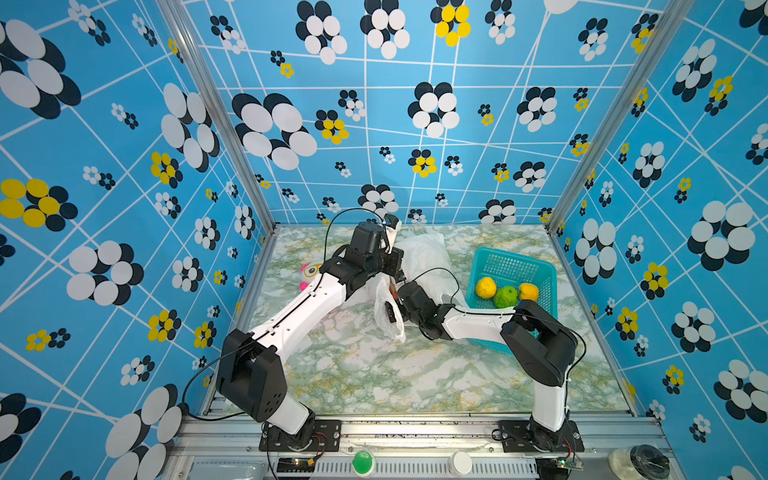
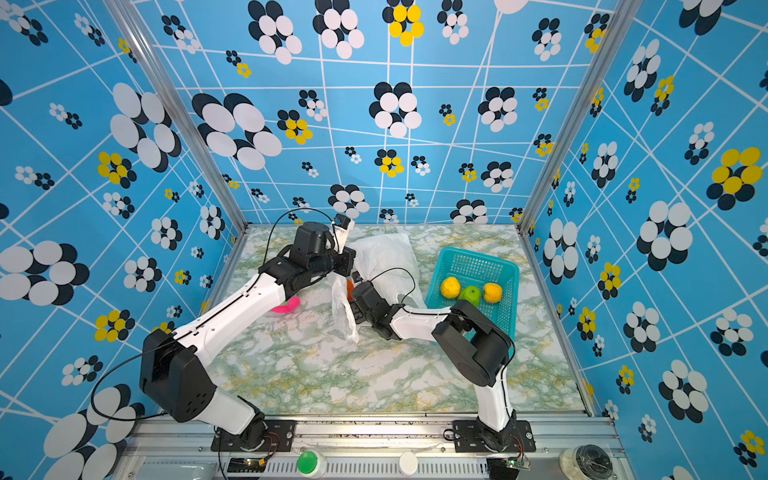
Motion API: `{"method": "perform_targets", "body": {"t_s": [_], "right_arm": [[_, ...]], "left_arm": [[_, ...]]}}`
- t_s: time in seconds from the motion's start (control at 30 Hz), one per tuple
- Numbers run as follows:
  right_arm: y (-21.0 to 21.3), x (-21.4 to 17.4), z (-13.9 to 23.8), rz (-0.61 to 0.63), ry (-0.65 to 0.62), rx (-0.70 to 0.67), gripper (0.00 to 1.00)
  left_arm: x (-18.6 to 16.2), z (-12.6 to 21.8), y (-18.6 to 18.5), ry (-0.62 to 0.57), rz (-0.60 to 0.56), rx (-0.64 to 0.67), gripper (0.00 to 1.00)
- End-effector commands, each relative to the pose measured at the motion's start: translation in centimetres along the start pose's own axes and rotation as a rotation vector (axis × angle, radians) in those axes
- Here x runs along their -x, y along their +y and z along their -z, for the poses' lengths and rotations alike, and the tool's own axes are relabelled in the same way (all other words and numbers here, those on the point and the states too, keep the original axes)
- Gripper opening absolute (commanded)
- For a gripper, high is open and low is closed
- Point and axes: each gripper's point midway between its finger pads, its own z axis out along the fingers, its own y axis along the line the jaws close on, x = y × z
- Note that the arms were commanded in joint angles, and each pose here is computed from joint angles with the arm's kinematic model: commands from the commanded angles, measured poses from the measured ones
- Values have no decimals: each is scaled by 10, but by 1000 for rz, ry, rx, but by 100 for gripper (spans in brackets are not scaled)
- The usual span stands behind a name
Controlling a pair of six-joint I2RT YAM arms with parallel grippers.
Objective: Untie the knot of the plastic bag and take out the fruit
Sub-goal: 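Close the right gripper on the pink fruit inside the bag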
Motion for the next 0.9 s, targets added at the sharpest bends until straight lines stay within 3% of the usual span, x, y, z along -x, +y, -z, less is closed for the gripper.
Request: {"method": "perform_targets", "body": {"t_s": [0.0,0.17,0.3,0.47,0.87], "right_arm": [[6,-8,-14,-35,46,29,84],[9,-19,-30,-48,71,28,83],[7,-11,-23,-54,42,23,73],[2,5,-2,-54,3,16,55],[-15,46,68,-63,-144,7,42]], "left_arm": [[8,6,-1,-19,-12,7,0],[10,7,-2,-26,-9,2,0],[10,5,-2,-23,-8,3,0],[10,5,-1,-22,-8,10,0],[10,4,1,-20,1,14,0]]}}
